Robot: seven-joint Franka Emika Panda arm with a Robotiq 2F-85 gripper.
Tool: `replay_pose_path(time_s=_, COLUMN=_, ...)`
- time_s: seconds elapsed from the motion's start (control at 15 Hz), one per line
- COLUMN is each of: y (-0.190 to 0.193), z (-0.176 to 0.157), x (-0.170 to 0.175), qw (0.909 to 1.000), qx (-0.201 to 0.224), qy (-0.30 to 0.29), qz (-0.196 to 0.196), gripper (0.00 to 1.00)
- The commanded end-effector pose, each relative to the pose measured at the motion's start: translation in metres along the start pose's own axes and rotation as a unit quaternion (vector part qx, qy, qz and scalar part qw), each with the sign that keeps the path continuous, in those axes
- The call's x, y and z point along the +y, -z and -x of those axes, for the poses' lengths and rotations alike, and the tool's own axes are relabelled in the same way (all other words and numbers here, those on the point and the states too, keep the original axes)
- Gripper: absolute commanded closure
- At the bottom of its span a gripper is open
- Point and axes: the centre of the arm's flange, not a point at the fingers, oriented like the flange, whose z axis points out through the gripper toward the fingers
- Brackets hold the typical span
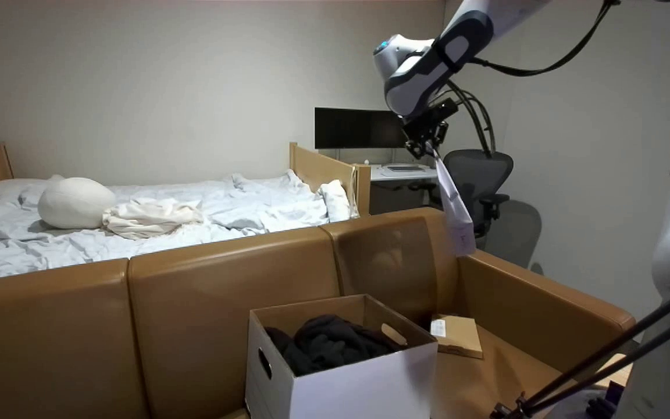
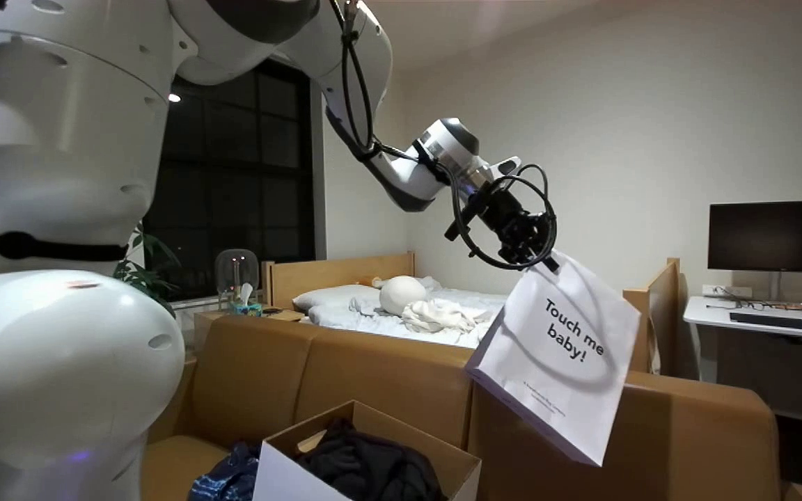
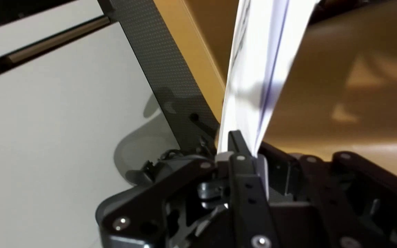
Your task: Pick up the cloth and two books from the box and put them on the sofa
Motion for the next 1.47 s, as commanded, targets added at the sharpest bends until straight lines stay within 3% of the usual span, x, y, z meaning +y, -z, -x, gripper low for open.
replay_pose_path(time_s=0.0, y=-0.041, z=0.017, x=0.072, qw=0.9975, qx=-0.053, qy=-0.048, qz=0.005, gripper=0.99)
replay_pose_path(time_s=0.2, y=-0.095, z=0.038, x=0.106, qw=0.9916, qx=-0.093, qy=-0.083, qz=0.035, gripper=0.99)
replay_pose_path(time_s=0.4, y=-0.146, z=0.066, x=0.117, qw=0.9847, qx=-0.13, qy=-0.094, qz=0.068, gripper=0.99)
replay_pose_path(time_s=0.53, y=-0.167, z=0.081, x=0.107, qw=0.9839, qx=-0.114, qy=-0.105, qz=0.089, gripper=0.99)
replay_pose_path(time_s=0.8, y=-0.164, z=0.097, x=0.046, qw=0.9888, qx=0.013, qy=-0.091, qz=0.117, gripper=0.99)
replay_pose_path(time_s=1.0, y=-0.164, z=0.124, x=-0.008, qw=0.9846, qx=0.1, qy=-0.068, qz=0.126, gripper=0.99)
replay_pose_path(time_s=1.2, y=-0.185, z=0.15, x=-0.047, qw=0.9716, qx=0.185, qy=-0.048, qz=0.14, gripper=0.99)
replay_pose_path(time_s=1.4, y=-0.215, z=0.163, x=-0.07, qw=0.9513, qx=0.261, qy=-0.035, qz=0.16, gripper=0.99)
